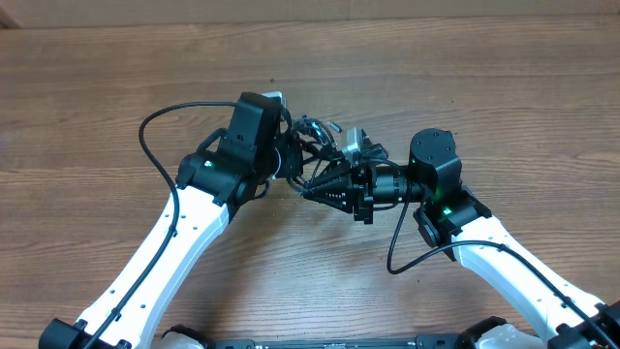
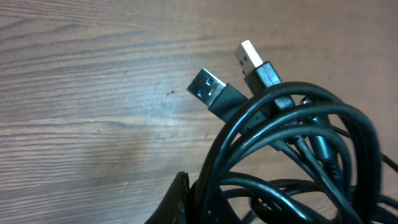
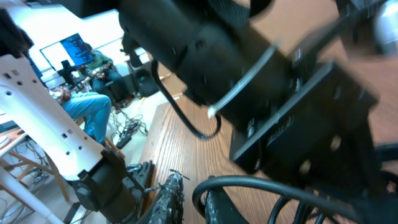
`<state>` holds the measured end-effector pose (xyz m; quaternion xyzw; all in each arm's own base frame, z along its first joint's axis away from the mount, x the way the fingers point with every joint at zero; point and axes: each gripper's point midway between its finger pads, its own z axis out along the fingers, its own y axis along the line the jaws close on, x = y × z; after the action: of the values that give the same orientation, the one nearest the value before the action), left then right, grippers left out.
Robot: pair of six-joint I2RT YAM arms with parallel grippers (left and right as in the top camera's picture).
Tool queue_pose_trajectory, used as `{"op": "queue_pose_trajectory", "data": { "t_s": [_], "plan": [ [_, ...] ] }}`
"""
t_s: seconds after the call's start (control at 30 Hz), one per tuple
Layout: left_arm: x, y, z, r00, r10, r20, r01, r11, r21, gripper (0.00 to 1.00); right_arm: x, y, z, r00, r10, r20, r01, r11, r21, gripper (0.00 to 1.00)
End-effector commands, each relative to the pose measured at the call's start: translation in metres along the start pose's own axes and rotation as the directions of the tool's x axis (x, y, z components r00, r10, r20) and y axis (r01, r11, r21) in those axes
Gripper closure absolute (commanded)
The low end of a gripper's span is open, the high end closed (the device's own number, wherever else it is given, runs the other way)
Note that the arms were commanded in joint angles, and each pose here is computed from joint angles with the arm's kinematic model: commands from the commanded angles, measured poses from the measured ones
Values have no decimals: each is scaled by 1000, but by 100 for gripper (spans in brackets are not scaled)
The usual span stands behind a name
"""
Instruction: Untangle cables
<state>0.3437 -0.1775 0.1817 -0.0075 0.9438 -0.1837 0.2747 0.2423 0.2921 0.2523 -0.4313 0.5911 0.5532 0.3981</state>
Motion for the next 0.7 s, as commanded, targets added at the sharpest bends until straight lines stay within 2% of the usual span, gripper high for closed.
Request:
{"op": "queue_pose_trajectory", "data": {
  "t_s": [0.0, 0.17, 0.33, 0.67],
  "plan": [
    [-5, 0, -6, 992, 123, 12, -123, 992, 3, 96, -9, 17, 3, 1000, 2, 10, -1, 997, -73, 89],
    [2, -10, -7, 974, 227, -15, -225, 972, 66, 96, -12, 15, 3, 1000, -18, 23, 19, 998, -62, 89],
    [10, -25, -9, 934, 358, -17, -350, 922, 166, 96, -14, 13, 3, 999, -24, 29, 25, 999, -46, 89],
    [28, -25, -11, 850, 525, -44, -504, 835, 220, 96, -21, -12, 2, 996, -65, 61, 59, 993, 100, 89]
  ]
}}
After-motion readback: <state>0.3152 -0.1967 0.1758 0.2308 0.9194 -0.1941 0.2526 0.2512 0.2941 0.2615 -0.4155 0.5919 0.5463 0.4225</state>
